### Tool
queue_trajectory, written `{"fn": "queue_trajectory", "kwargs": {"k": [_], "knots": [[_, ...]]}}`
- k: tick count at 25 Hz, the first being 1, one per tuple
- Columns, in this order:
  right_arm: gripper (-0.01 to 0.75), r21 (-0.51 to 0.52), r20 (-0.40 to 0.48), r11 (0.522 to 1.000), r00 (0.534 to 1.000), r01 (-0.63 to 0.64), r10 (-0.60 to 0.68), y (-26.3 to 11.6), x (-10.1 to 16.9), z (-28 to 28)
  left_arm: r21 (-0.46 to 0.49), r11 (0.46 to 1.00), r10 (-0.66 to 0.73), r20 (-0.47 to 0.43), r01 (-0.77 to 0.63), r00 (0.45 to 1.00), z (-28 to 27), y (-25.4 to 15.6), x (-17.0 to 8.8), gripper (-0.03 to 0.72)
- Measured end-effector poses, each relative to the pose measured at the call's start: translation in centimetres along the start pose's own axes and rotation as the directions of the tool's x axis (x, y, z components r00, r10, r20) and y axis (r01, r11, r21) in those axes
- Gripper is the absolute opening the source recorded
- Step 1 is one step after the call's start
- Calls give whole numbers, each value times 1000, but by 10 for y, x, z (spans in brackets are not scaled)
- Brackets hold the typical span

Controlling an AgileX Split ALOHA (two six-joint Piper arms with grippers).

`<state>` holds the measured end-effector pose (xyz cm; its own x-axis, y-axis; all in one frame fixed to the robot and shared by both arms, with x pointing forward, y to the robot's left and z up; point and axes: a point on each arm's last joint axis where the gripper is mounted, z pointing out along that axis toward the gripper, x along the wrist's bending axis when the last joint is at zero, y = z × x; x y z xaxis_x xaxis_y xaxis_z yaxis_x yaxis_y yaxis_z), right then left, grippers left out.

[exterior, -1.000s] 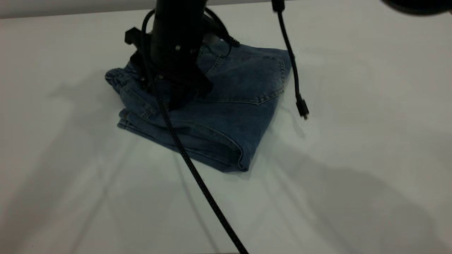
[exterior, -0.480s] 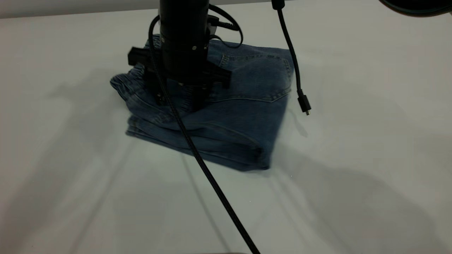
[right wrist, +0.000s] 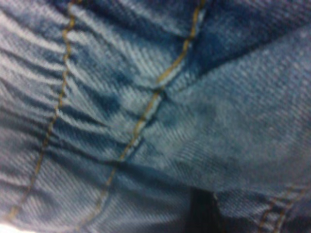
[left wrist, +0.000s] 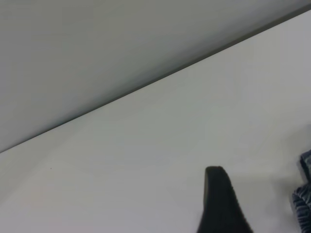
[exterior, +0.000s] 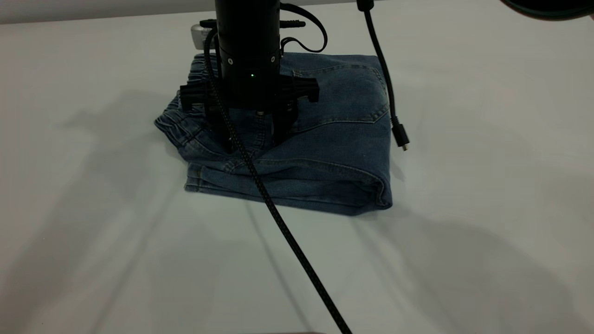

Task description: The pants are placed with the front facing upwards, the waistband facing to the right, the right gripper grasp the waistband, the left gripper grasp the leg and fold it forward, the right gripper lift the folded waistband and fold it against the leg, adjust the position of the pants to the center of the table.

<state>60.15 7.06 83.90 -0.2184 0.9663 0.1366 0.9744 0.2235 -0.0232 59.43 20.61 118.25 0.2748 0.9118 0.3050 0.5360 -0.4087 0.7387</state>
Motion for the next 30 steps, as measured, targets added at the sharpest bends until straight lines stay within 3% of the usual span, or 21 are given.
{"fn": "queue_trajectory", "kwargs": {"k": [4, 8, 13, 18, 22, 25, 27, 30], "knots": [[440, -22, -9, 996, 996, 85, -85, -2, 3, -31, 0, 1000, 1, -1, -1, 1000, 0, 0, 0, 391], [440, -172, -55, 960, 971, 221, -234, -6, 13, -117, -22, 1000, -4, -7, 4, 1000, -11, 2, 3, 391], [440, -405, -77, 855, 920, 324, -385, -38, 13, -246, -80, 996, -28, -27, 26, 999, -59, 3, 15, 391], [440, -592, -45, 711, 865, 381, -500, -89, -2, -352, -77, 995, -71, -31, 68, 997, -118, -9, 26, 391], [440, -707, 8, 587, 834, 396, -552, -134, -21, -417, -41, 992, -120, 31, 122, 992, -164, -26, 27, 391], [440, -762, 39, 515, 821, 394, -570, -163, -35, -449, -104, 985, -130, 90, 139, 987, -191, -31, 25, 391], [440, -779, 55, 488, 819, 393, -572, -181, -45, -462, -140, 979, -127, 130, 145, 983, -206, -34, 24, 391], [440, -767, 65, 498, 822, 404, -566, -207, -62, -463, -161, 973, -132, 195, 165, 972, -223, -47, 18, 391]]}}
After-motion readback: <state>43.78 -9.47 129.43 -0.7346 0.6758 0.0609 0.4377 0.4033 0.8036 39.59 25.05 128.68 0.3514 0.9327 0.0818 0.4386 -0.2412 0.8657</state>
